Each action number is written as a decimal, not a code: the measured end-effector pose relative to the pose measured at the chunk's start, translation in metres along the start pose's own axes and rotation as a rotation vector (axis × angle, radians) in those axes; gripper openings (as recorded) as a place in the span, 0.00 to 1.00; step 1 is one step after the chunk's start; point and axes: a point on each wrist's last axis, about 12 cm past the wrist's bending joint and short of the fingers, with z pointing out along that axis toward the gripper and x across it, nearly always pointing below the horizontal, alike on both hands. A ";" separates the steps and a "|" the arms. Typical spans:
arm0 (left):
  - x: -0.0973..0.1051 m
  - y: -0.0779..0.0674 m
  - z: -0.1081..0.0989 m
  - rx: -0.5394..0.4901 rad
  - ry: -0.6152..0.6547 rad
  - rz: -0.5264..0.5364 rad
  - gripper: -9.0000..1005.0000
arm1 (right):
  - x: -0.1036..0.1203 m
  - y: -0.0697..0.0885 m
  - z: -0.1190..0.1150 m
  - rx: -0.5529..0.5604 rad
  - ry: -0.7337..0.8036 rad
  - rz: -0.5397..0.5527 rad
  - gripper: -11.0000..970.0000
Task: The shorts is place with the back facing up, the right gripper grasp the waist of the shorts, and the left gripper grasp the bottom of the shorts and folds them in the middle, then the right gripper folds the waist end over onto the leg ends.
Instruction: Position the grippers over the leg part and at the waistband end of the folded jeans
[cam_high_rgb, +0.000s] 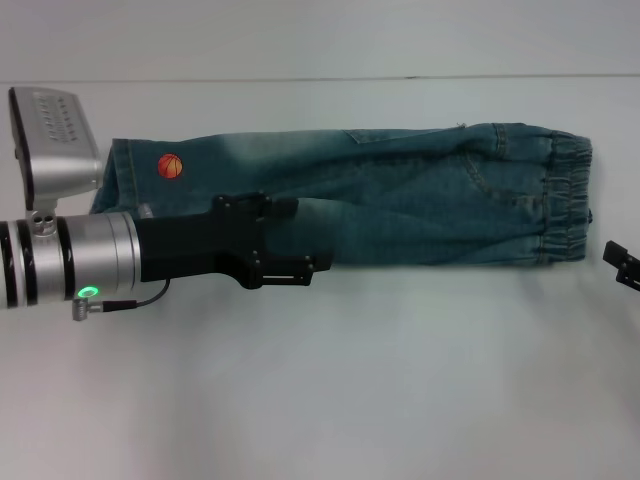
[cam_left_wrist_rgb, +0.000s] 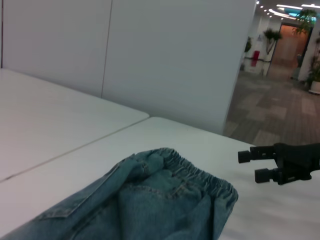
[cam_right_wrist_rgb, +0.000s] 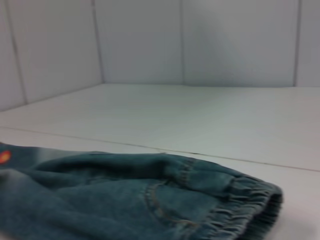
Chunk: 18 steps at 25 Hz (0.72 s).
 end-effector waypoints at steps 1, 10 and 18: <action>0.000 0.000 0.000 -0.002 0.002 -0.002 0.90 | 0.001 0.000 0.001 0.009 0.000 0.003 0.94; 0.000 0.002 0.001 -0.024 0.011 -0.026 0.90 | -0.002 0.002 0.025 -0.004 0.031 -0.006 0.94; -0.002 0.005 0.002 -0.046 0.014 -0.036 0.90 | -0.003 0.007 0.038 -0.044 0.064 -0.009 0.94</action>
